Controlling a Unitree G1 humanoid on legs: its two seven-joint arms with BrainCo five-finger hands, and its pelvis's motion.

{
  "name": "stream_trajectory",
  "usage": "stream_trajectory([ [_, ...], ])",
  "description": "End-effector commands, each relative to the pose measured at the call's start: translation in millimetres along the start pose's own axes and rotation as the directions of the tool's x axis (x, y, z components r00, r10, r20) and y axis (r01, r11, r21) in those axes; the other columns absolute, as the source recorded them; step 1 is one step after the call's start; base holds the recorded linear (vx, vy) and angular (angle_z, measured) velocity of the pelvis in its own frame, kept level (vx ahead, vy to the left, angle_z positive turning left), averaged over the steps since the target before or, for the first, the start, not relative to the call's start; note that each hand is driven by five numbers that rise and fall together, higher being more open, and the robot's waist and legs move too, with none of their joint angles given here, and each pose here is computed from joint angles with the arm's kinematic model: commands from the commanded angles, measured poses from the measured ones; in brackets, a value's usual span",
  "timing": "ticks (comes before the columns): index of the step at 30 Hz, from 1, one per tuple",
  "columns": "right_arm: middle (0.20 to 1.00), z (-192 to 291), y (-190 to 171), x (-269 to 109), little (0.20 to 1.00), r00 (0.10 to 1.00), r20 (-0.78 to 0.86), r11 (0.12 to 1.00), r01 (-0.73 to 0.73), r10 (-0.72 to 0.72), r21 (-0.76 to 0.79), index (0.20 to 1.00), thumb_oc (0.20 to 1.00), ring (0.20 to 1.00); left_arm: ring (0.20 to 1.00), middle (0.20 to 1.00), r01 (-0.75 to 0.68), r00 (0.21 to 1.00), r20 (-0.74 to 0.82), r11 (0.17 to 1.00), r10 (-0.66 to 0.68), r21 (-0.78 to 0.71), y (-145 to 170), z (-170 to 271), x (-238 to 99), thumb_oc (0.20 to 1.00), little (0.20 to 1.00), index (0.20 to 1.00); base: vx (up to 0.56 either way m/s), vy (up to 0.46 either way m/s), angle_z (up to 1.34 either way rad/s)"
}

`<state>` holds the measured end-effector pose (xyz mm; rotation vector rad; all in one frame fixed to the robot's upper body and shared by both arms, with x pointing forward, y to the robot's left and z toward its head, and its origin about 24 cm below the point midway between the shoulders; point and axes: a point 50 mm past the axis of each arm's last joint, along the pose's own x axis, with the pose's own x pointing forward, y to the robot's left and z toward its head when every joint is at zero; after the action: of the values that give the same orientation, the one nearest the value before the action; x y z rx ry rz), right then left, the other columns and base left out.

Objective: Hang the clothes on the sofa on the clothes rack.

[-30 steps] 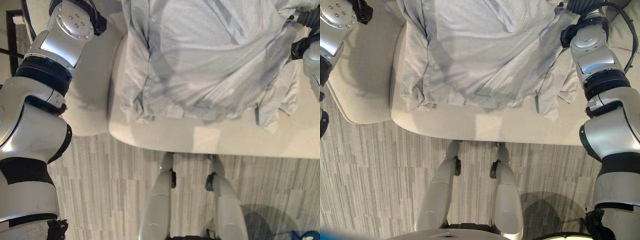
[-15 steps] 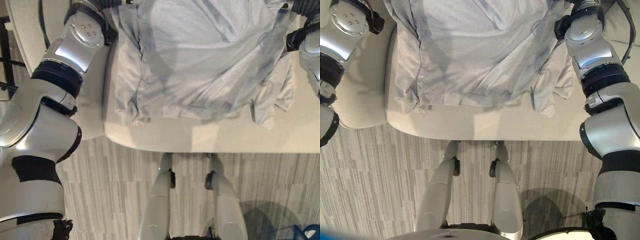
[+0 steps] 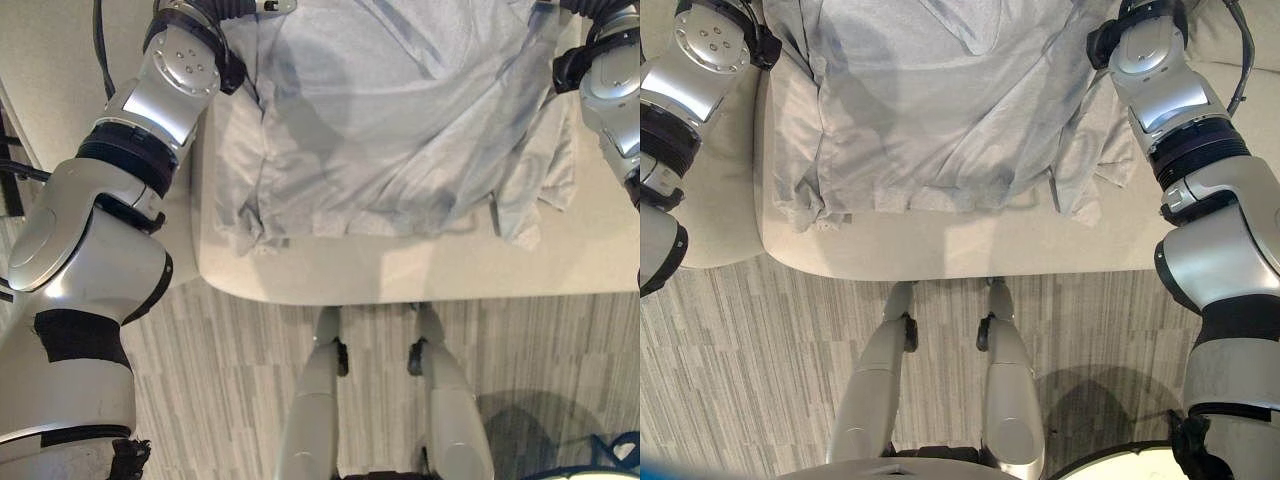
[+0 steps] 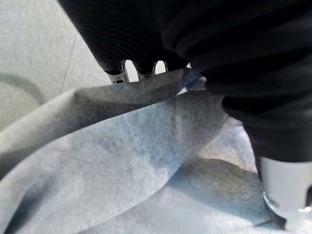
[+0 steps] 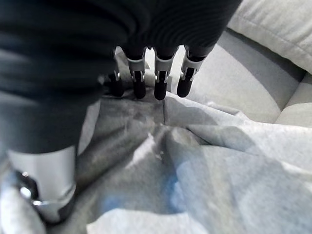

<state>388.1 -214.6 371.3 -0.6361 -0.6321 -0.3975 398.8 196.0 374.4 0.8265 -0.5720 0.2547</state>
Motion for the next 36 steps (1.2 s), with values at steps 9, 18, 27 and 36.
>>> stream_trajectory([
  [9, 1.000, 21, 6, 3, 1.000, 0.996, 0.094, 0.999, 0.004, -0.007, 0.035, 1.000, 1.000, 1.000, 1.000, 1.000, 0.006, 0.994, -0.106, 0.998, -0.012, -0.058, -18, -34, -12, 1.000, 1.000, 1.000, 0.00, 0.000, 0.00],
  [18, 1.000, 14, 16, 5, 1.000, 0.997, 0.033, 0.997, -0.072, 0.072, 0.011, 1.000, 1.000, 1.000, 1.000, 1.000, 0.033, 0.992, -0.123, 0.998, -0.041, -0.062, -23, -38, -14, 1.000, 1.000, 1.000, 0.00, 0.000, 0.00],
  [27, 1.000, -2, 34, 1, 1.000, 0.987, -0.062, 0.988, -0.150, 0.147, -0.038, 1.000, 1.000, 1.000, 1.000, 1.000, 0.050, 0.993, -0.101, 0.998, -0.054, -0.044, -23, -30, -10, 1.000, 1.000, 1.000, 0.00, 0.000, 0.00],
  [36, 1.000, 12, 50, 0, 1.000, 0.975, -0.017, 0.974, -0.224, 0.223, -0.047, 1.000, 1.000, 1.000, 1.000, 1.000, 0.082, 0.992, -0.094, 0.997, -0.082, -0.010, -25, -27, -9, 1.000, 1.000, 1.000, 0.00, 0.000, 0.00],
])
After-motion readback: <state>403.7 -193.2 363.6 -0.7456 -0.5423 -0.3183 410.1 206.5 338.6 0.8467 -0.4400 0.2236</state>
